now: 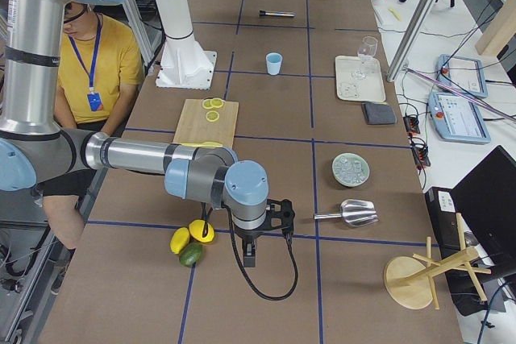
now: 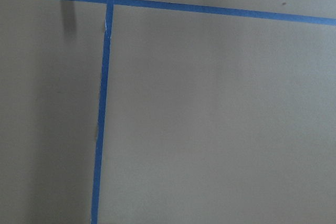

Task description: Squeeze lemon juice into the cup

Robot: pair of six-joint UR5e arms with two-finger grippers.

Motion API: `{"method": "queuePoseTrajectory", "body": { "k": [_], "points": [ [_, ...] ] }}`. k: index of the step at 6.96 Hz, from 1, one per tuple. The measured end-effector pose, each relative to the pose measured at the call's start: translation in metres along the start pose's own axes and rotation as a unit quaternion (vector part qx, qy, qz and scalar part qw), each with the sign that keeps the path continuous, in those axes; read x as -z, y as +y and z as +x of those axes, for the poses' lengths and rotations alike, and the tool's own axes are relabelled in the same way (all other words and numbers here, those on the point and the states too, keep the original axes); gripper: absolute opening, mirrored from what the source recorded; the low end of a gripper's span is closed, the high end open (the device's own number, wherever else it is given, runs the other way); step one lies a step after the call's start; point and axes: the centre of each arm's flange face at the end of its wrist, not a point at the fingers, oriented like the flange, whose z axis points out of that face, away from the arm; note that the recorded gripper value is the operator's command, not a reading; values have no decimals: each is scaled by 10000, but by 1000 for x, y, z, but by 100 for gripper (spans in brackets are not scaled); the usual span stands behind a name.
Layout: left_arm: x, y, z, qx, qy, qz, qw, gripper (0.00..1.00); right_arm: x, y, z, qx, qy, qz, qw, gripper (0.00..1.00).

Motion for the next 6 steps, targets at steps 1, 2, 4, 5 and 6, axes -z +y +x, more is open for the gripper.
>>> {"method": "queuePoseTrajectory", "body": {
  "k": [1, 2, 4, 5, 6],
  "points": [
    [0, 1, 0, 237, 13, 12, 9997, 100, 0, 0, 0, 0, 1, -5, 10000, 100],
    [1, -1, 1, 329, 2, 19, 9995, 100, -1, 0, 1, 1, 1, -5, 10000, 100],
    [6, -11, 5, 292, -77, 89, 9995, 100, 1, -2, 0, 14, 8, 10, 10000, 100],
    [10, -14, 8, 247, -134, 128, 9995, 100, 2, -2, -1, 22, 13, 25, 10000, 100],
    [17, -14, 14, 166, -168, 194, 9995, 100, 2, -2, -1, 20, 12, 25, 10000, 100]
  ]
}}
